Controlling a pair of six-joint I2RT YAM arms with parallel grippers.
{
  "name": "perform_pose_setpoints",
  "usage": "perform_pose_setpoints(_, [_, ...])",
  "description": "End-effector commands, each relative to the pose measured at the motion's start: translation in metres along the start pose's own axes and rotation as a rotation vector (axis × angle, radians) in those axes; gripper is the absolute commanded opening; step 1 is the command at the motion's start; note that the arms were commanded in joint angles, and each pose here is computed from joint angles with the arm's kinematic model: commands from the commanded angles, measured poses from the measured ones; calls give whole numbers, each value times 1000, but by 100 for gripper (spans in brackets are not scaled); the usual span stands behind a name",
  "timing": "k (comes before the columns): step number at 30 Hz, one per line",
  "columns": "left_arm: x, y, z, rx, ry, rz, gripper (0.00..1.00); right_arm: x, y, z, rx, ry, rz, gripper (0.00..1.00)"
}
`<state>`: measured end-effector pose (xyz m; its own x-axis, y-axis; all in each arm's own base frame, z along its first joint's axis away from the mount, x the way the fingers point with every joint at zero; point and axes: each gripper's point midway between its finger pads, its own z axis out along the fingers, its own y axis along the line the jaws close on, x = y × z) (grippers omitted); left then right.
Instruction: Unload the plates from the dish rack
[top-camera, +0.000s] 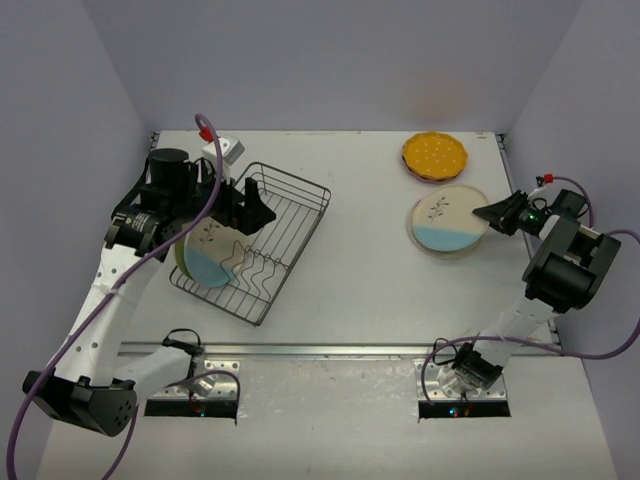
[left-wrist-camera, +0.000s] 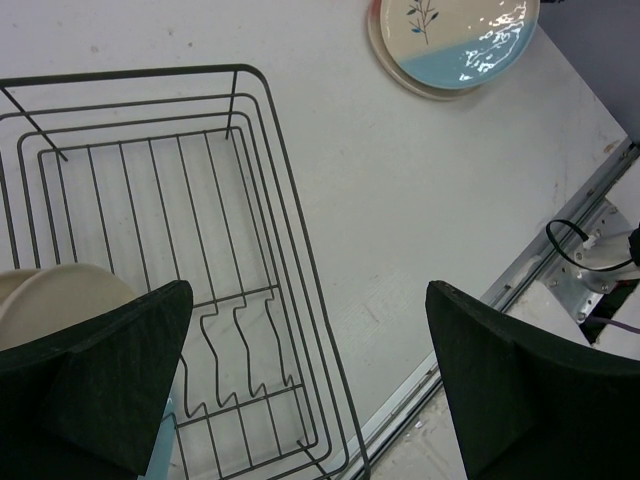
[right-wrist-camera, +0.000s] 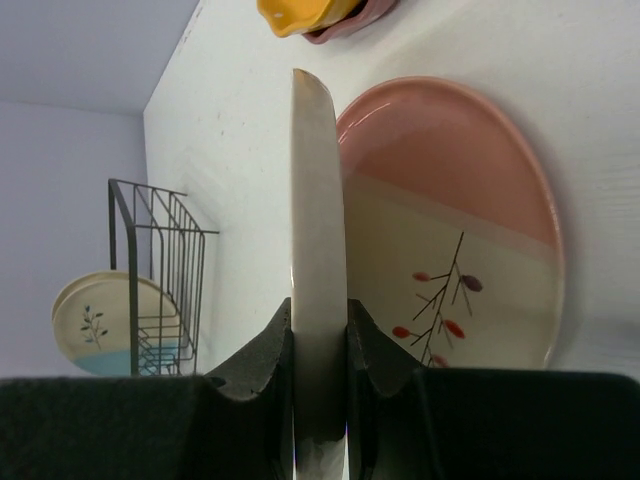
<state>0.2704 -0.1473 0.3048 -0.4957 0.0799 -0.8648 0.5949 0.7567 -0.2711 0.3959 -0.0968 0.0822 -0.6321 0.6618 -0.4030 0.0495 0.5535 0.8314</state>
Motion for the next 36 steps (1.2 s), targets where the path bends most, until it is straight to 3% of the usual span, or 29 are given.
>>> perform_pose_setpoints(1, [-12, 1, -3, -11, -51, 15, 100, -31, 11, -4, -53, -37, -69, 0])
perform_pose_setpoints(8, [-11, 2, -2, -12, -51, 17, 100, -26, -11, 4, -16, -1, -26, 0])
perform_pose_setpoints(17, [-11, 3, 1, -11, -47, 2, 100, -7, -44, 5, 132, 65, -133, 1])
perform_pose_setpoints(24, [-13, 4, 1, -19, -47, -1, 100, 1, -61, 5, 285, 104, -243, 28])
perform_pose_setpoints(36, [-10, 5, -3, -35, -49, 4, 100, -5, -68, 2, 489, 122, -463, 40])
